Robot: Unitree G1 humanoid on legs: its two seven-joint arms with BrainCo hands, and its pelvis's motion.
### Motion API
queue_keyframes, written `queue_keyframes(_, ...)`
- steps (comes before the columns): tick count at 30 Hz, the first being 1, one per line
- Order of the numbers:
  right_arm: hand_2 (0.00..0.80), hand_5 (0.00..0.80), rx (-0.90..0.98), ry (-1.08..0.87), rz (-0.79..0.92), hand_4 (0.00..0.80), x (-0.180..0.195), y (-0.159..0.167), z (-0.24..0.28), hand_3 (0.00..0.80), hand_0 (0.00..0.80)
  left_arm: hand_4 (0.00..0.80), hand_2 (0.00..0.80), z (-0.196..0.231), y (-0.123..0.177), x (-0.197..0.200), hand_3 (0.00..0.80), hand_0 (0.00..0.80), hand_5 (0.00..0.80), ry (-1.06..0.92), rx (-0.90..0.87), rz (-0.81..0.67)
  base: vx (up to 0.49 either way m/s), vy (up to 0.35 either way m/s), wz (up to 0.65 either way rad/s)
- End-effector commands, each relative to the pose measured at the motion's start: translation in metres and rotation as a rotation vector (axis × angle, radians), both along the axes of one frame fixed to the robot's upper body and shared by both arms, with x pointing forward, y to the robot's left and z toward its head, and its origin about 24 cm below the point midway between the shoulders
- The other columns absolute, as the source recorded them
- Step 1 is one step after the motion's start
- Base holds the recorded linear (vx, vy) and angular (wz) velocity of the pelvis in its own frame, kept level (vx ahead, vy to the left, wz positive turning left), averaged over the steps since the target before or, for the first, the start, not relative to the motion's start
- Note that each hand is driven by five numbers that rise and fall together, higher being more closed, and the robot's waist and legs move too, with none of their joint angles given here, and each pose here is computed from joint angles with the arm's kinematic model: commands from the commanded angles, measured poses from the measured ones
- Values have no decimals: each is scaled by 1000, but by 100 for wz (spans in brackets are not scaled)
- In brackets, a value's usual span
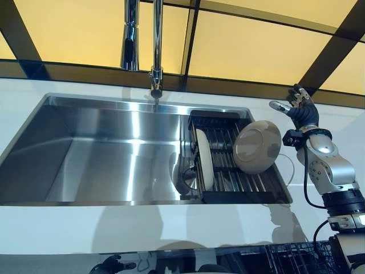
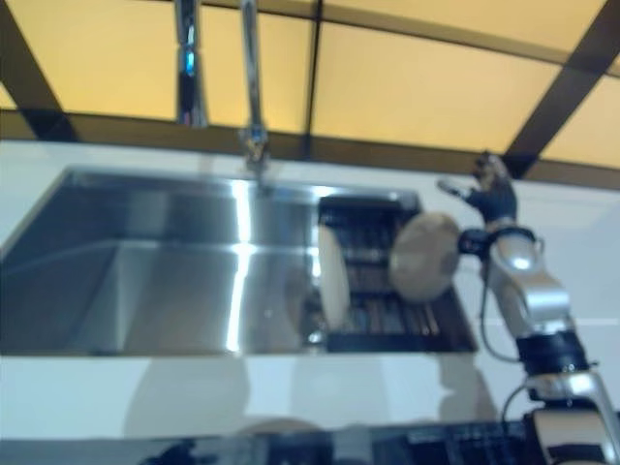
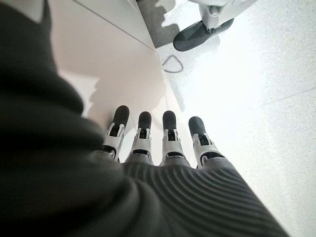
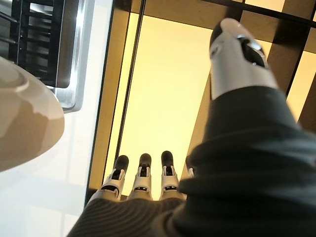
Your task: Take plates into dishwasher
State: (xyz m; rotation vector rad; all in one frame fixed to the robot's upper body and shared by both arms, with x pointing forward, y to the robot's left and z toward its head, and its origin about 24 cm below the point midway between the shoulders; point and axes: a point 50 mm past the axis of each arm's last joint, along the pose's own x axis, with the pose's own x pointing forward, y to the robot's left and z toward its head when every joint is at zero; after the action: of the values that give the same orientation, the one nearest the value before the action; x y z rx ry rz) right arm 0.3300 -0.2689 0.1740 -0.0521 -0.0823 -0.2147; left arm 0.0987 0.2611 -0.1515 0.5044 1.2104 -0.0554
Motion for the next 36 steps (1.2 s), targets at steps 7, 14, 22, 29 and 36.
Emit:
queue_keyframes(7,0,0,59,72,-7,0,7,-31,18,0,0,0,0,5,3,16,0,0,0,-38,24,-38,0,0,0)
queue_keyframes(14,0,0,90,155,-26,0,12,-37,8,0,0,0,0,5,1,17,0,0,0,-35,21,-52,0,0,0)
queue_keyframes(22,0,0,138,207,-30,0,13,-45,4,0,0,0,0,4,-1,16,0,0,0,-31,18,-54,0,0,0)
queue_keyframes(29,0,0,171,214,-9,0,13,-42,1,0,0,0,0,5,-1,18,0,0,0,-35,18,-68,0,0,0)
queue_keyframes(36,0,0,209,233,30,0,13,-37,-3,0,0,0,0,5,-3,17,0,0,0,-37,13,-73,0,0,0)
